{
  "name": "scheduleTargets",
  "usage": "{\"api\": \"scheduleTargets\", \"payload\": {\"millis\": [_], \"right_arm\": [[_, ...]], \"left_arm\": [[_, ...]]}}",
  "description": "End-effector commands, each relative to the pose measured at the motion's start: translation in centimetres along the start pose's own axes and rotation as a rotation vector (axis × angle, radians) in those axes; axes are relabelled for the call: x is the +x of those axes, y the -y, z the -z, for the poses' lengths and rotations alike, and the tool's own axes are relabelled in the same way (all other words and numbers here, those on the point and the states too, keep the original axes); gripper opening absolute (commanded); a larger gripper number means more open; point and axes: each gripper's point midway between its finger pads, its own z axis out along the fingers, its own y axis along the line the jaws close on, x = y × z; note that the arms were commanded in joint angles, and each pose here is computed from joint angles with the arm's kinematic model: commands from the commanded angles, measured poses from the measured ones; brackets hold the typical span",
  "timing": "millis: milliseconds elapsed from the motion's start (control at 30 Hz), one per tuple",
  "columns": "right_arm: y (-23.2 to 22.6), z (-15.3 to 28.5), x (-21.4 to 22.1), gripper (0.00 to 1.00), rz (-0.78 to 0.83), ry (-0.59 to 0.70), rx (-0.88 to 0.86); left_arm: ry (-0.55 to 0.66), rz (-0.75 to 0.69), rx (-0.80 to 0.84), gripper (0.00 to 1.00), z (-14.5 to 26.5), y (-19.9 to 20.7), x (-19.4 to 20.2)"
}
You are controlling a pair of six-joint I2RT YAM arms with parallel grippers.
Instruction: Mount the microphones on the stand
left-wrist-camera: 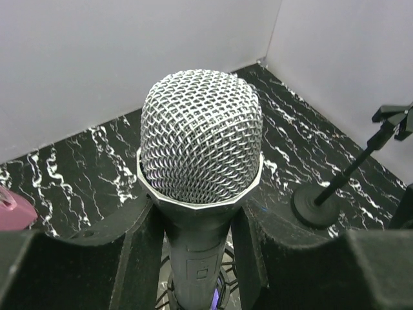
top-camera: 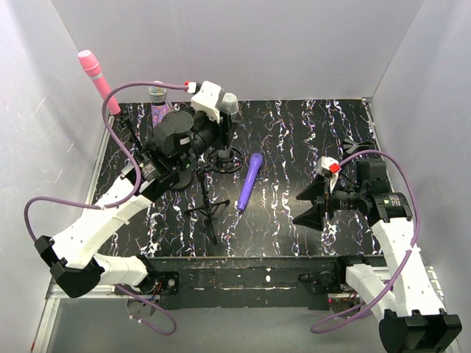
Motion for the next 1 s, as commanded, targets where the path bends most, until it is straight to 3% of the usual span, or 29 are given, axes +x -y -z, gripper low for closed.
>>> {"api": "scheduleTargets", "payload": {"millis": [0, 200, 333, 667, 967], "right_arm": [[-0.2, 0.0, -0.2, 0.96, 0.031, 0.028, -0.018], [0.0, -0.1, 0.4, 0.97, 0.024, 0.027, -0.015], [0.2, -0.2, 0.7, 0.98, 0.023, 0.026, -0.012], [0.5, -0.3, 1.5, 0.98, 0.026, 0.021, -0.008], [0.5, -0.3, 1.6, 0.98, 0.024, 0.024, -0.012]], "left_arm": [[0.022, 0.062, 0.057, 0.00, 1.9, 0.4, 0.1], [-0.034, 0.096, 0.085, 0.01, 2.6, 0.8, 2.7], [-0.049, 0.113, 0.079, 0.13, 3.2, 0.6, 3.6], [-0.044, 0.160, 0.071, 0.54, 4.5, 0.3, 3.1], [-0.024, 0.189, 0.083, 0.79, 5.6, 0.4, 1.7]]}}
